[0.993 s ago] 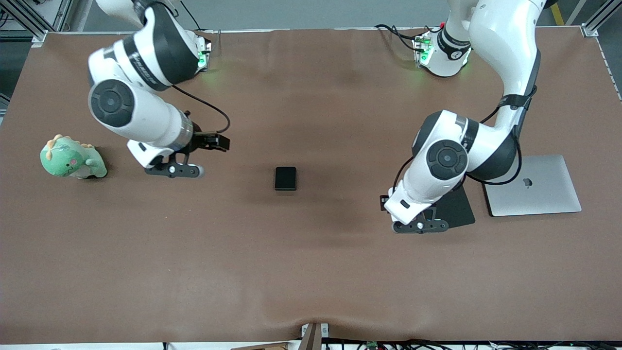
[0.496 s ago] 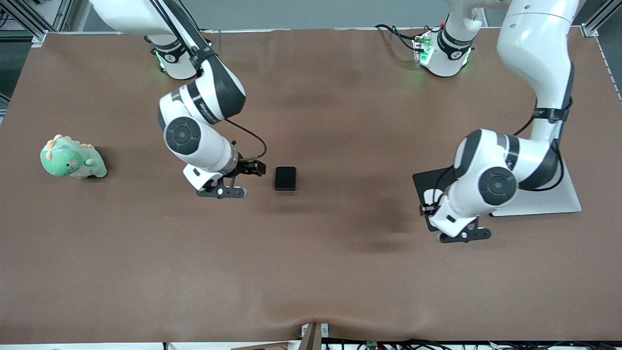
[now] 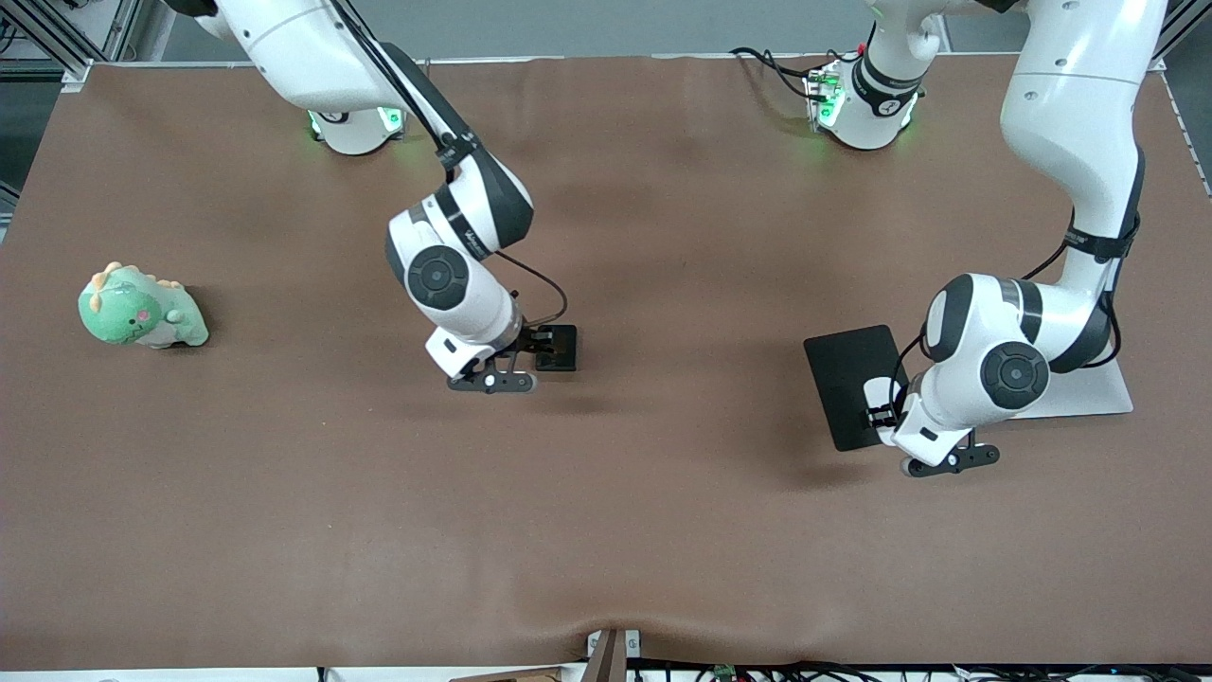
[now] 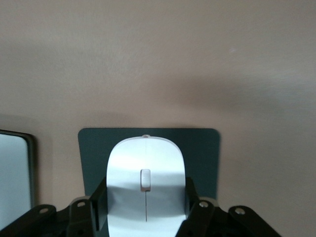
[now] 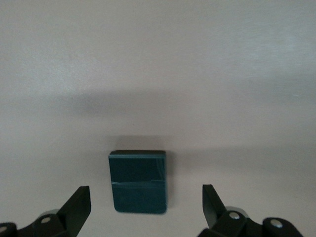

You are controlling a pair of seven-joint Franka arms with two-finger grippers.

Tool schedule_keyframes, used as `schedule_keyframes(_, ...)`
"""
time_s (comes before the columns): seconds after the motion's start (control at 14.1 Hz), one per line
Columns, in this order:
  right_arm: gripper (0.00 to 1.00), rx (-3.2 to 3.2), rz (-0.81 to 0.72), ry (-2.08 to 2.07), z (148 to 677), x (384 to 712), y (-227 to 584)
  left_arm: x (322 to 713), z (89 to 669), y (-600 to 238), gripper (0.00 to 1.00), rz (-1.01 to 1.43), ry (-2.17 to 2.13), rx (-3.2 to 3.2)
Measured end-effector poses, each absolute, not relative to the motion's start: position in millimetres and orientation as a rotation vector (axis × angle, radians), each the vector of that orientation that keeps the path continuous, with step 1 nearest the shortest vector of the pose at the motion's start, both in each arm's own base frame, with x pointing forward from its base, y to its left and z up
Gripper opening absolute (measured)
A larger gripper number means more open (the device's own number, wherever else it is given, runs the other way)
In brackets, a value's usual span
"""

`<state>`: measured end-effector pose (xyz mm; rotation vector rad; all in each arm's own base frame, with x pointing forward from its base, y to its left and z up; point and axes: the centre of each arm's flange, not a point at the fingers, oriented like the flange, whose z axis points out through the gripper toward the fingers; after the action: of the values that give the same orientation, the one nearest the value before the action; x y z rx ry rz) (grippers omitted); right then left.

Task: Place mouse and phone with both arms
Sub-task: 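Lower the mouse onto the pad while the right gripper grasps the phone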

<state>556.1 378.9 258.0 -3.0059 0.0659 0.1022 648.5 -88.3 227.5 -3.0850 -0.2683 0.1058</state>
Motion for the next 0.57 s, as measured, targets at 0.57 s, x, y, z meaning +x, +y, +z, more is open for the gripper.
schedule_keyframes(0.57, 1.00, -3.009, 0.097, 0.106, 214.3, 552.3, 386.2, 601.7, 181.8, -83.2, 0.61, 0.059, -0.289, -3.108)
